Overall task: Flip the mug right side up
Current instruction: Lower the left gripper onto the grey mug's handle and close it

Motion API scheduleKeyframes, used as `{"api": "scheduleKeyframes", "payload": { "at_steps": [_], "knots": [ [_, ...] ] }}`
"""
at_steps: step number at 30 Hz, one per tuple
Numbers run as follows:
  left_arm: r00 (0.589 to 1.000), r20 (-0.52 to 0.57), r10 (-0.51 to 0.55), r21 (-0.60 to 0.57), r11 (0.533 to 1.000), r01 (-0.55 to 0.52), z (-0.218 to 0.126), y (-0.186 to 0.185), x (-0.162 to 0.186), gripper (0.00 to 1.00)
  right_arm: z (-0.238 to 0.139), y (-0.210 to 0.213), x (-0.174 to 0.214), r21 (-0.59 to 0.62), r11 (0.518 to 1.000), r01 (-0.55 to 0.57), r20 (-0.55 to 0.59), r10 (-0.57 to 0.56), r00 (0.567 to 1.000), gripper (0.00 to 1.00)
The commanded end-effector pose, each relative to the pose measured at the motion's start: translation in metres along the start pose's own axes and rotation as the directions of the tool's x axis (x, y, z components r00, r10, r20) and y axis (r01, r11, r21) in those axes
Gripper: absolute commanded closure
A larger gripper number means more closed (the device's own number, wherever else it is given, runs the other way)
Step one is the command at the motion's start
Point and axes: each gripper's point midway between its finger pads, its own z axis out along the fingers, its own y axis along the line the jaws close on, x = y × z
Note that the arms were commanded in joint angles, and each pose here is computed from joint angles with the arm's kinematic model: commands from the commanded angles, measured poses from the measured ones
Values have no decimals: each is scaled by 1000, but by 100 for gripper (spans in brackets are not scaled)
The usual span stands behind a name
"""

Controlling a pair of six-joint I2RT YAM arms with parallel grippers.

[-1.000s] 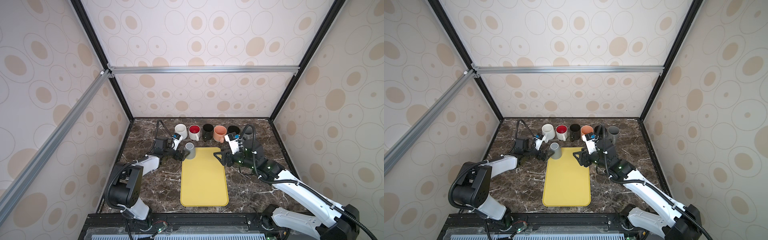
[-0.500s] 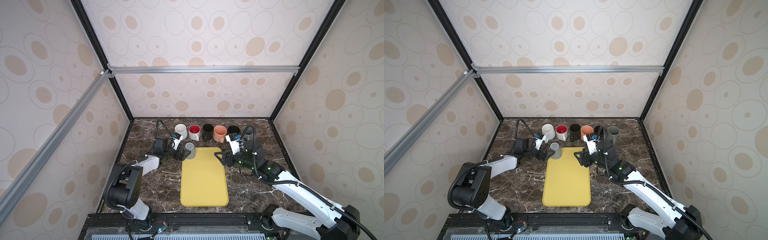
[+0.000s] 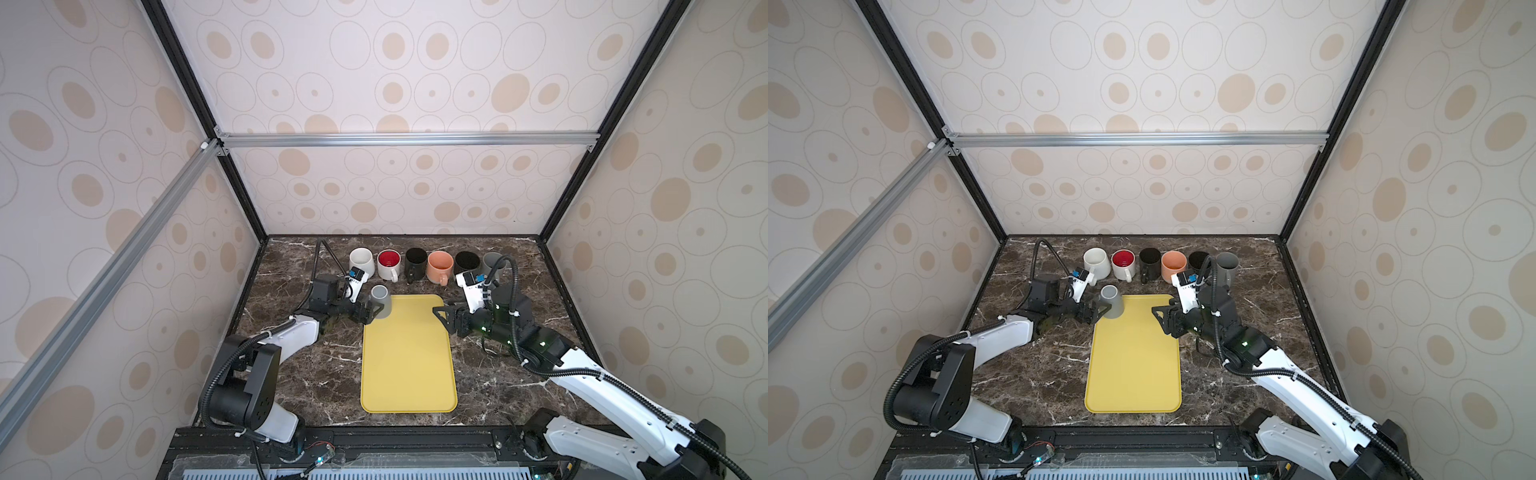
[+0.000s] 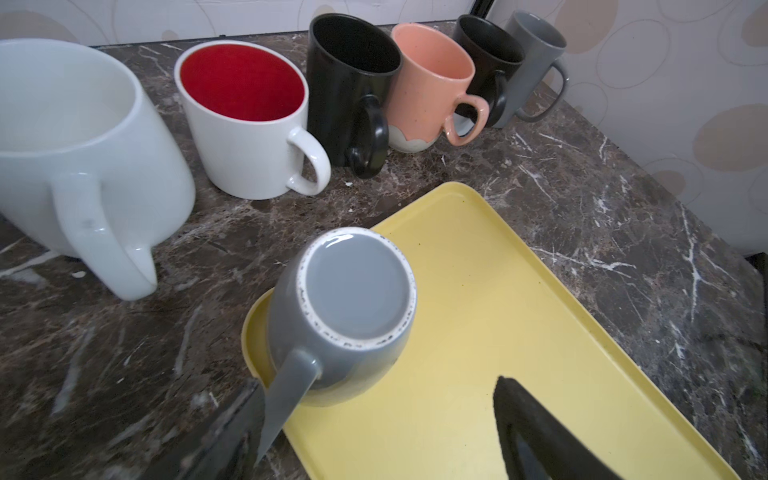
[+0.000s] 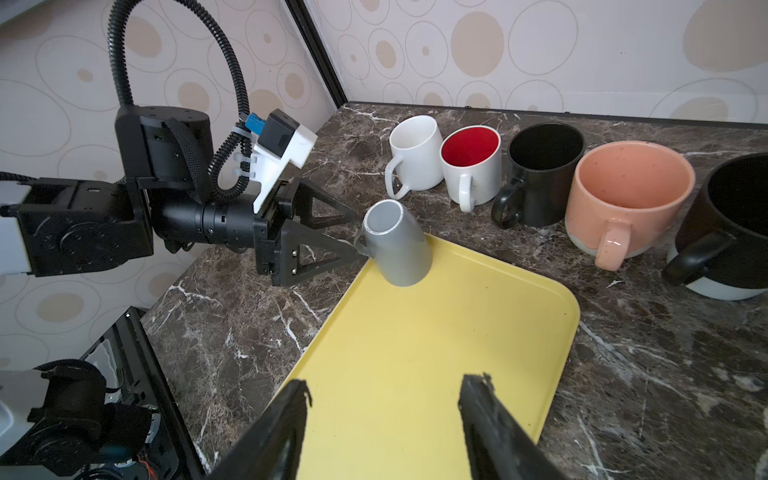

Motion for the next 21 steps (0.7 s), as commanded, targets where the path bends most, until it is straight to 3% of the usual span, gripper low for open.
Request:
{"api": "scheduleKeyframes", "payload": {
  "at_steps": [1, 10, 21],
  "knots": [
    [1000, 8, 28, -51, 998, -27, 0, 9, -16, 13, -5, -2, -1, 13, 1000, 20, 19, -21, 1000, 38],
    [1000, -24, 11, -23, 1000, -12, 17, 14, -18, 14, -13, -6, 0, 38, 999, 30, 32, -32, 999, 38],
    [995, -91, -32, 17, 999, 34, 26, 10, 3, 17, -19, -8, -1, 52, 998, 32, 48, -35, 998, 38]
  ]
}}
